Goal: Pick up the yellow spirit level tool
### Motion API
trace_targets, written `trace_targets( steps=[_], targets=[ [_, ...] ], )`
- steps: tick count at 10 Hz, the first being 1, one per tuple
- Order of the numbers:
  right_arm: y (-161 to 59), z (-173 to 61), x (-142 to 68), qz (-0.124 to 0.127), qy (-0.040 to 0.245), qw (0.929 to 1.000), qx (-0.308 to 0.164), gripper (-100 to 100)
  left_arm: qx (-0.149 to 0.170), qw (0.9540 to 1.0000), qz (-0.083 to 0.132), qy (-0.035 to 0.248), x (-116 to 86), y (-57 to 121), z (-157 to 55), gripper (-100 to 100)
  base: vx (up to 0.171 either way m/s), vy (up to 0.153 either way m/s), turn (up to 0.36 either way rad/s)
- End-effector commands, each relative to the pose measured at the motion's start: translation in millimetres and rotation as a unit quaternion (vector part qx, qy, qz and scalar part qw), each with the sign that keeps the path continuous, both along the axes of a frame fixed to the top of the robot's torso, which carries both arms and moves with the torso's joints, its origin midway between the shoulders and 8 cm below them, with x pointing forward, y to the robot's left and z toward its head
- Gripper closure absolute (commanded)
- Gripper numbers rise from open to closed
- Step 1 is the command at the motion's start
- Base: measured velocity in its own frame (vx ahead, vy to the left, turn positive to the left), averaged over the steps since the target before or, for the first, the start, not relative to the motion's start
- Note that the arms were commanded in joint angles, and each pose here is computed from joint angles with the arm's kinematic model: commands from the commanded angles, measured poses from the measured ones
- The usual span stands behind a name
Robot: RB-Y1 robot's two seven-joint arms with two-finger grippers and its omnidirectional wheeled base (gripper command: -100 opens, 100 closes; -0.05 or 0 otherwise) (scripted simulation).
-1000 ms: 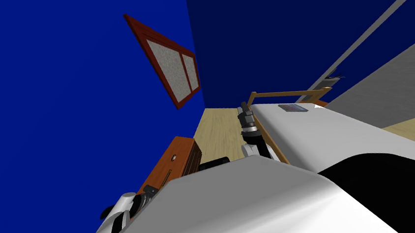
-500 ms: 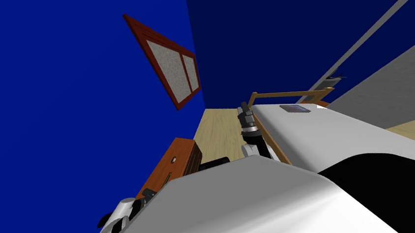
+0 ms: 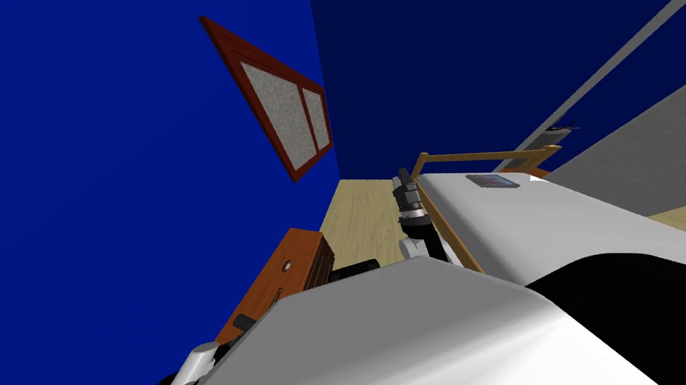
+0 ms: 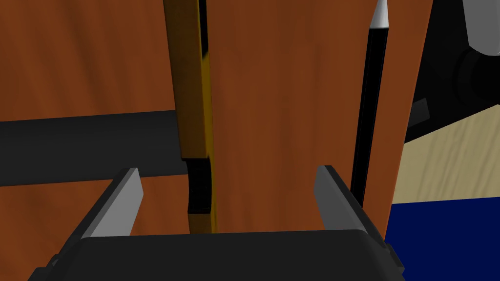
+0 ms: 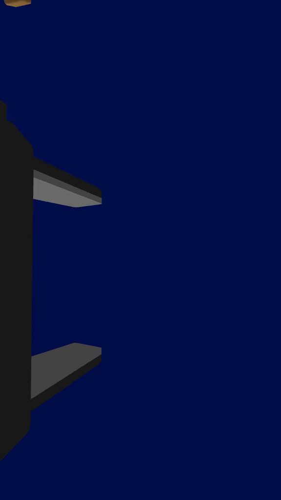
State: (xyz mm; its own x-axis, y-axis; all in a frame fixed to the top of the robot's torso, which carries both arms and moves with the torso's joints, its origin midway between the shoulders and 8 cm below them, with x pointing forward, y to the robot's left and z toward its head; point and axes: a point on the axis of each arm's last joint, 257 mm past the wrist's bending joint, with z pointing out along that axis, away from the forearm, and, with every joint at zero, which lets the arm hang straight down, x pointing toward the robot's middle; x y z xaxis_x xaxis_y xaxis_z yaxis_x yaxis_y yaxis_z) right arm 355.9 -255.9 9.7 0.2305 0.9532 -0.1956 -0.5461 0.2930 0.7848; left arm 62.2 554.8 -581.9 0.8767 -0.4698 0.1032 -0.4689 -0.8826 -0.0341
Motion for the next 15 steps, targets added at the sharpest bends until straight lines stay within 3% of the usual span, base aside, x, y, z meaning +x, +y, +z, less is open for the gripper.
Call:
trace_targets(
  steps=[1,5,6,7,15],
  targets=[
    [0.0,0.0,0.0,0.0,0.0,1.0,0.0,0,0.0,1.0,0.0,0.0,0.0,0.0,0.0,100,0.0,0.0,0.0],
    [0.0,0.0,0.0,0.0,0.0,1.0,0.0,0,0.001,1.0,0.0,0.0,0.5,0.9,0.5,100,0.0,0.0,0.0],
    [0.0,0.0,0.0,0.0,0.0,1.0,0.0,0,0.001,1.0,0.0,0.0,0.4,0.8,0.4,0,0.0,0.0,0.0],
    [0.0,0.0,0.0,0.0,0.0,1.0,0.0,0,-0.002,1.0,-0.002,-0.001,13.8,1.3,1.8,100,-0.003,0.013,-0.041],
    [0.0,0.0,0.0,0.0,0.0,1.0,0.0,0,-0.003,1.0,-0.002,0.0,59.5,12.1,15.8,100,-0.052,-0.005,-0.006]
  ],
)
